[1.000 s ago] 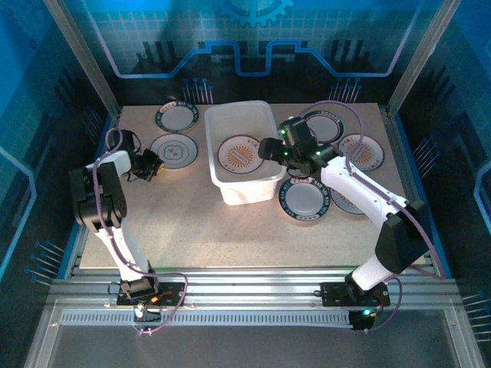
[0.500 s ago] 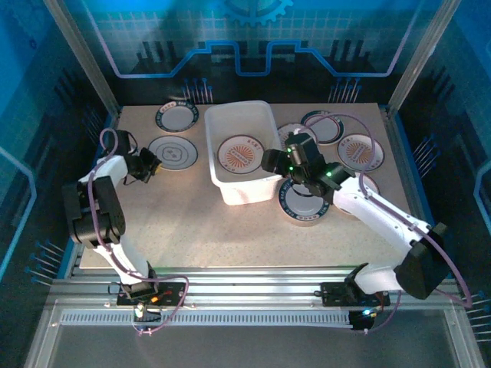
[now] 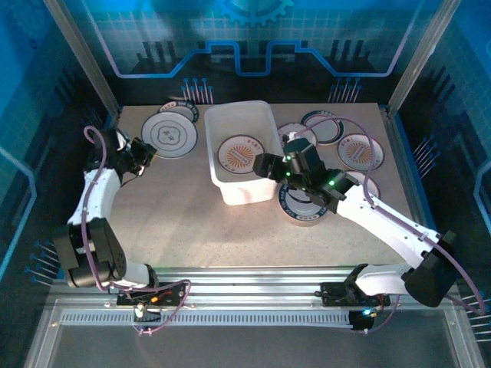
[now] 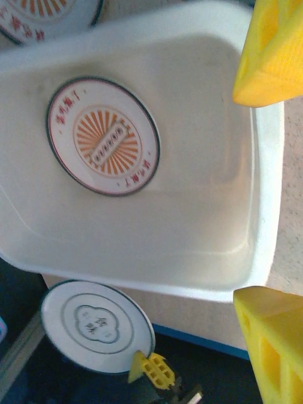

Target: Place the plates into the plastic bin on the countertop

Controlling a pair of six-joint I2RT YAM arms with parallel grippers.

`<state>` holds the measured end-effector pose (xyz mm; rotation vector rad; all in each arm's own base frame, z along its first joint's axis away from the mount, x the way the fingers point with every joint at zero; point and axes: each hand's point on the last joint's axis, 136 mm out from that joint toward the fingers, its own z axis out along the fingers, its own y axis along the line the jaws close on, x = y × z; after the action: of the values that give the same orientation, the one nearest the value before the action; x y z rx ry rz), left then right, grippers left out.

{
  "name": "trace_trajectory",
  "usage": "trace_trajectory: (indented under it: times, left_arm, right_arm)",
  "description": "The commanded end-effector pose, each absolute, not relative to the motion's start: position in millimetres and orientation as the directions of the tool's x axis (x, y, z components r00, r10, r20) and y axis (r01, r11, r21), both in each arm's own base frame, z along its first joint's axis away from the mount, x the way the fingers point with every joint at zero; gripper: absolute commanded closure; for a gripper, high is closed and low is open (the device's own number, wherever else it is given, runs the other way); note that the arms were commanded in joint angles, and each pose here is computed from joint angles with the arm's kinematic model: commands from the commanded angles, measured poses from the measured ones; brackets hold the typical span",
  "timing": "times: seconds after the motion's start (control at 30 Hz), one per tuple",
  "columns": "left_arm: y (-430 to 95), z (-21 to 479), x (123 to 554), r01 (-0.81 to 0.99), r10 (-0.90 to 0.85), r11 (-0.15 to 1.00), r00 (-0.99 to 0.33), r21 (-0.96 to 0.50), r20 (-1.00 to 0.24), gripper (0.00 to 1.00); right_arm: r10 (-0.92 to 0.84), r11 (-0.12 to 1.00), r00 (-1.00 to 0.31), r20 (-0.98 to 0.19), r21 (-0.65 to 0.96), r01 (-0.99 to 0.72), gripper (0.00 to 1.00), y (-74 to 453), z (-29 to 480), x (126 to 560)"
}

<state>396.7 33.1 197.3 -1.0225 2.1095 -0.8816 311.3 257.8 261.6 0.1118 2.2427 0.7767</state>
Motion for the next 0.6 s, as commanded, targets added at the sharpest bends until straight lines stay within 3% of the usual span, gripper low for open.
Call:
trace_trajectory:
  times: [0.0, 0.27, 0.57]
  left_arm:
    - [15, 240, 390, -0.287, -0.813, 0.463, -0.513, -0.838, -0.274, 1.00]
    - [-26, 300, 374, -0.116, -0.761, 0.485, -0.545, -0.867, -0.353, 1.00]
    - [-82, 323, 362, -0.009, -0.702, 0.479, -0.604, -0.878, -0.377, 1.00]
  right_arm:
    - [0.319, 0.742, -0.713, -0.625, 0.632, -0.222, 0.25, 284, 292, 308]
    - [0.313, 0.652, -0.731, -0.607, 0.696, -0.299, 0.28, 317, 315, 303]
    - [0.367, 0.565, -0.708, -0.604, 0.749, -0.345, 0.34, 329, 341, 307]
